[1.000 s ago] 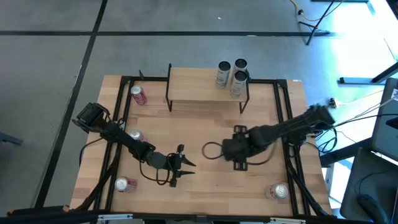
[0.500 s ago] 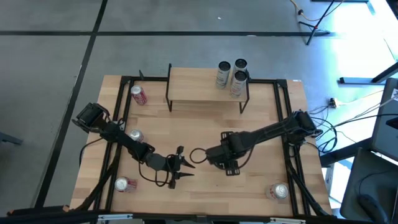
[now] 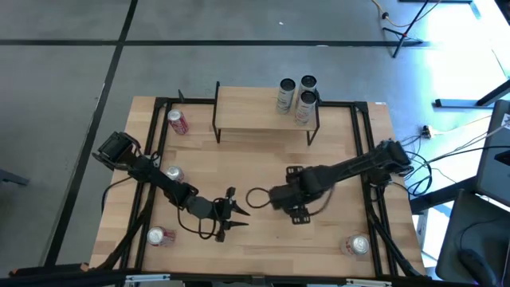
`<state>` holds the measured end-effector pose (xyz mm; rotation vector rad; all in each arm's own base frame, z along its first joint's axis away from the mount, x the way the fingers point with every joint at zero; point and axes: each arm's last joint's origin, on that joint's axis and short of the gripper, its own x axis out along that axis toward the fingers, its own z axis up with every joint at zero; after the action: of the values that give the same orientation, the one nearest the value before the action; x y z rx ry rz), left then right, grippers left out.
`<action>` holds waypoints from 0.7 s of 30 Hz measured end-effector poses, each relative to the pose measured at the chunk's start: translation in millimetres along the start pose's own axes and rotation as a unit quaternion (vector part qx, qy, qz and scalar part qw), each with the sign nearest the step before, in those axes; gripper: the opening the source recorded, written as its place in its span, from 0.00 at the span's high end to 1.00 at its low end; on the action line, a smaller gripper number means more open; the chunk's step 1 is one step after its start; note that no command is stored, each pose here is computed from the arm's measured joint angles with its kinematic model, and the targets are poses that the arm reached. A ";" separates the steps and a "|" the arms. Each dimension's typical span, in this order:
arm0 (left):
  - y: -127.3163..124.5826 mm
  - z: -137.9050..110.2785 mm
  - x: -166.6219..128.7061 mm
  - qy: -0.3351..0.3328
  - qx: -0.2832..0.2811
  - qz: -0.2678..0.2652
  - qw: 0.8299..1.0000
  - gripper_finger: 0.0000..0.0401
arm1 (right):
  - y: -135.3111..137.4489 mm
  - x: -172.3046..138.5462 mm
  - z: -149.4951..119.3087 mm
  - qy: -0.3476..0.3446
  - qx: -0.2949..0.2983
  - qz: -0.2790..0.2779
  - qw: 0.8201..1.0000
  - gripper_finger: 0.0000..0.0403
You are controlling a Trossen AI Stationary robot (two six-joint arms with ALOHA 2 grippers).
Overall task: Place canned beverage on shelf
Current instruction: Put the white blue soda can on the shelf aligned with the other white blue soda can
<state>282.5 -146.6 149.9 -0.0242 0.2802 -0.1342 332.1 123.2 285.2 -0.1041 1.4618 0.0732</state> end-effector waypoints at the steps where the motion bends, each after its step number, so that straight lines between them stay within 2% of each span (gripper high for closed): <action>1: 0.0 0.0 0.0 0.000 0.000 0.000 1.000 0.66 | 2.3 -5.9 -4.9 -0.010 0.001 -0.005 1.000 0.11; 7: 0.2 0.0 0.1 0.000 0.000 0.001 1.000 0.66 | 8.6 -33.5 -47.7 -0.101 0.015 -0.041 0.994 0.13; 10: 0.5 0.1 0.2 0.000 0.000 0.002 1.000 0.66 | 4.0 -41.6 -74.2 -0.173 0.031 -0.051 0.983 0.13; 15: 1.4 0.2 0.1 -0.003 -0.002 0.018 1.000 0.66 | -5.7 -37.4 -110.6 -0.340 0.070 -0.067 0.935 0.13; 21: 1.8 0.3 0.1 -0.004 -0.004 0.025 1.000 0.66 | -9.1 -14.6 -122.3 -0.443 0.156 0.022 0.883 0.13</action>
<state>282.9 -144.8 150.1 -0.0266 0.2734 -0.0839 210.8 100.3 287.1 0.2091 0.5395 -0.0750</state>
